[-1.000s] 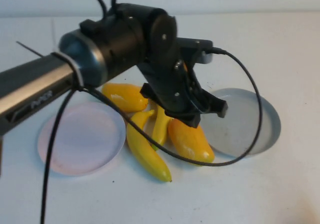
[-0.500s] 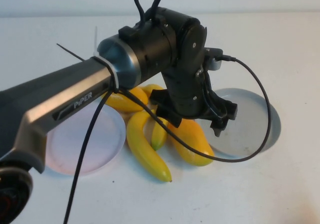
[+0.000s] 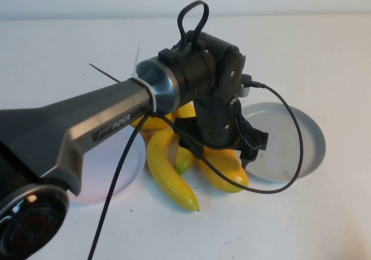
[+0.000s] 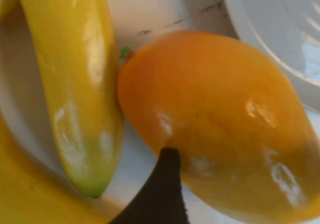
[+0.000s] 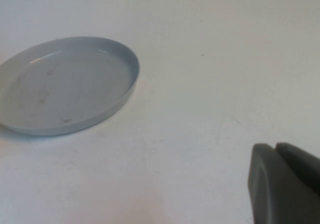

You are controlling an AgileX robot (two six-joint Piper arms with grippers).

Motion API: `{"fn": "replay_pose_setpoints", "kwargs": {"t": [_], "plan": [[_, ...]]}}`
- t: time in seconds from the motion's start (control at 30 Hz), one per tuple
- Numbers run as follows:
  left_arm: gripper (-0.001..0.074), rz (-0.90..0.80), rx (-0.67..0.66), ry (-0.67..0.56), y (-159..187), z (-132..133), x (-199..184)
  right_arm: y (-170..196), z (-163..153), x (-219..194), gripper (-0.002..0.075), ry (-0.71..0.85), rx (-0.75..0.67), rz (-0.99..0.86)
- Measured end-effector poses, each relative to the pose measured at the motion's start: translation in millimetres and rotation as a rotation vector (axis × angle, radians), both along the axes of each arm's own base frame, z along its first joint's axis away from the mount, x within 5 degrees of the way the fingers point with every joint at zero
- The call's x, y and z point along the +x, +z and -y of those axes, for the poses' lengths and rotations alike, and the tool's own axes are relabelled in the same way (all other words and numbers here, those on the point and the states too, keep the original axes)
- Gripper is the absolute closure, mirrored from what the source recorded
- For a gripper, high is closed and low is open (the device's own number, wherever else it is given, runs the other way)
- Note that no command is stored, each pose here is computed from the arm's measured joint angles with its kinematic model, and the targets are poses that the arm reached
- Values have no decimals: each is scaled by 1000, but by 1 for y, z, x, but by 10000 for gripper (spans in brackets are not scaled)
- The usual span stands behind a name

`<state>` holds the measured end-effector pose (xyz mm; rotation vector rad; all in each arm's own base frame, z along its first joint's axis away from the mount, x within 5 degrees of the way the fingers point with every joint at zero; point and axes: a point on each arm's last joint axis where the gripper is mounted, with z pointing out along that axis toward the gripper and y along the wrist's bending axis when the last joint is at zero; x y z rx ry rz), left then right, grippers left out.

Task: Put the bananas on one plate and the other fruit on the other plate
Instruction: Put one type of fruit in the left plate

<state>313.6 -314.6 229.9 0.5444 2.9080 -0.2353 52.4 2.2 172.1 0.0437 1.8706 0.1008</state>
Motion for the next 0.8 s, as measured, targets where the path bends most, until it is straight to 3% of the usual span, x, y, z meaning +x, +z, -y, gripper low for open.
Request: {"fn": "replay_pose_setpoints", "kwargs": {"t": [0.8], "plan": [[87, -14, 90, -38, -31, 2, 8, 0, 0, 0, 743, 0, 0, 0]]}}
